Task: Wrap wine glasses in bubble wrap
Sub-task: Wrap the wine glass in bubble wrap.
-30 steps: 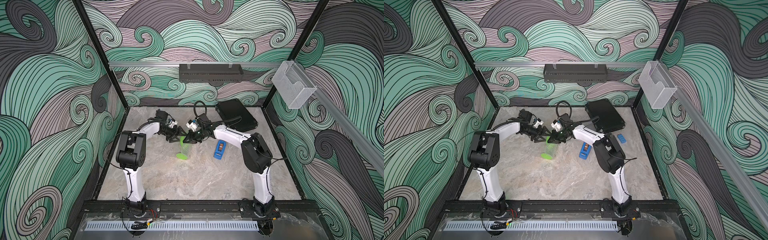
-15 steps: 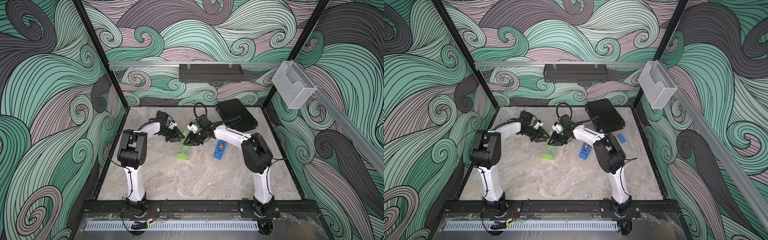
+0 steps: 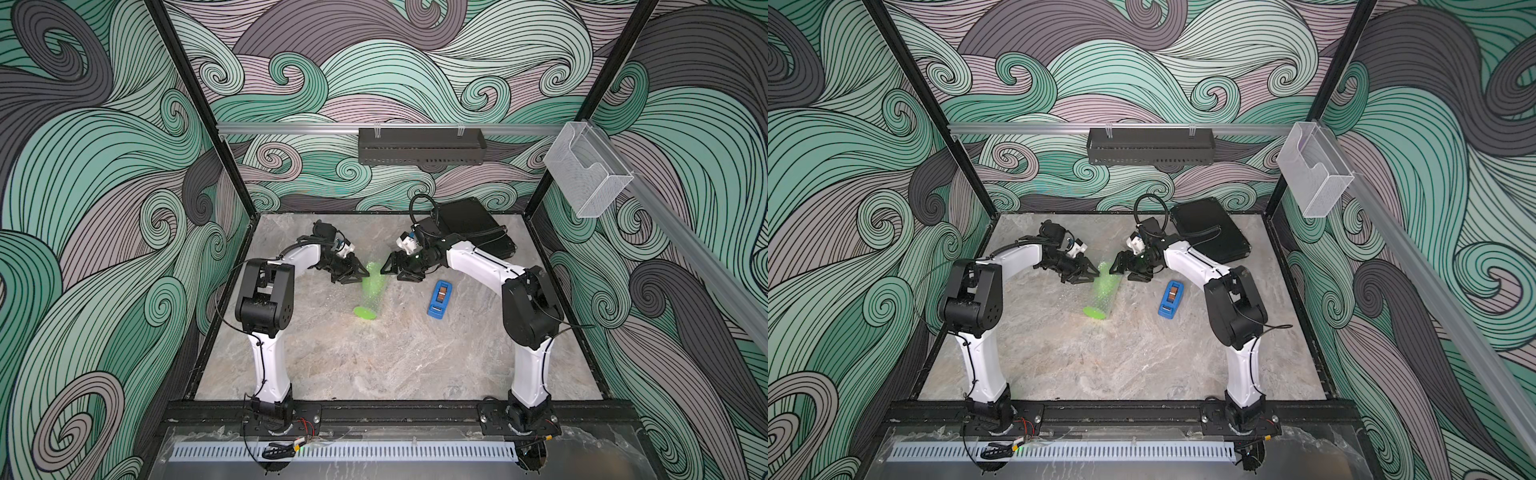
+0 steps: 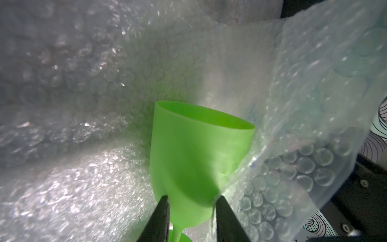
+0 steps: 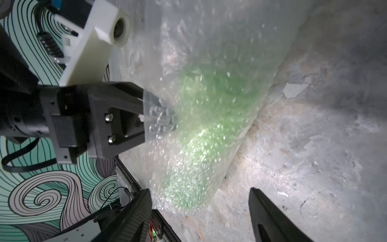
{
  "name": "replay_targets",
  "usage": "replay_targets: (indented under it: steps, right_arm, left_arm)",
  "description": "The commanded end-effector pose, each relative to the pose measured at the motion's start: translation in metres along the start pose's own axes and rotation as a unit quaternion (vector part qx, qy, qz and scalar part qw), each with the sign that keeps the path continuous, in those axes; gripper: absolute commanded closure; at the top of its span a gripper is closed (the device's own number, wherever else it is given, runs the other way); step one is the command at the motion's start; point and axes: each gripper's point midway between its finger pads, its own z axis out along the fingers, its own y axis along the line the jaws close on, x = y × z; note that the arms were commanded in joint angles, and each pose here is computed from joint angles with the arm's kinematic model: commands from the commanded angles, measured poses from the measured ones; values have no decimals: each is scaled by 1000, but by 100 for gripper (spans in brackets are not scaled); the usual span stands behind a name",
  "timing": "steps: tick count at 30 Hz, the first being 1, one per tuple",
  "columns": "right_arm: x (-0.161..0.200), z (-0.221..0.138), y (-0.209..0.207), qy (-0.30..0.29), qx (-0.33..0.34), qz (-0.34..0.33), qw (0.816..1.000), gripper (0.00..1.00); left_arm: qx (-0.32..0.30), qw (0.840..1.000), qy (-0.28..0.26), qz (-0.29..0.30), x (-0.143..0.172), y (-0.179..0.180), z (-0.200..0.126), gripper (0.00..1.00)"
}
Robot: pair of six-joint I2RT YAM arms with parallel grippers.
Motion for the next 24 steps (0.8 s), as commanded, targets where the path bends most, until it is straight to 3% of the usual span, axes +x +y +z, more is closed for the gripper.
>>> replay_targets:
  steps: [1,15,24]
  right_arm:
    - [-11,11,-9,-5,29,7,1000,18]
    - [-25,49,-20,15,51,18,998,16]
    - [-19,57,-39,19,81,31,996,17]
  left_arm:
    - [-25,1000,10,-8,3,13,5,66]
    - [-15,1000,1,-3,4,4,-2,66]
    - [-26,998,-35,35,15,-17,-37,34]
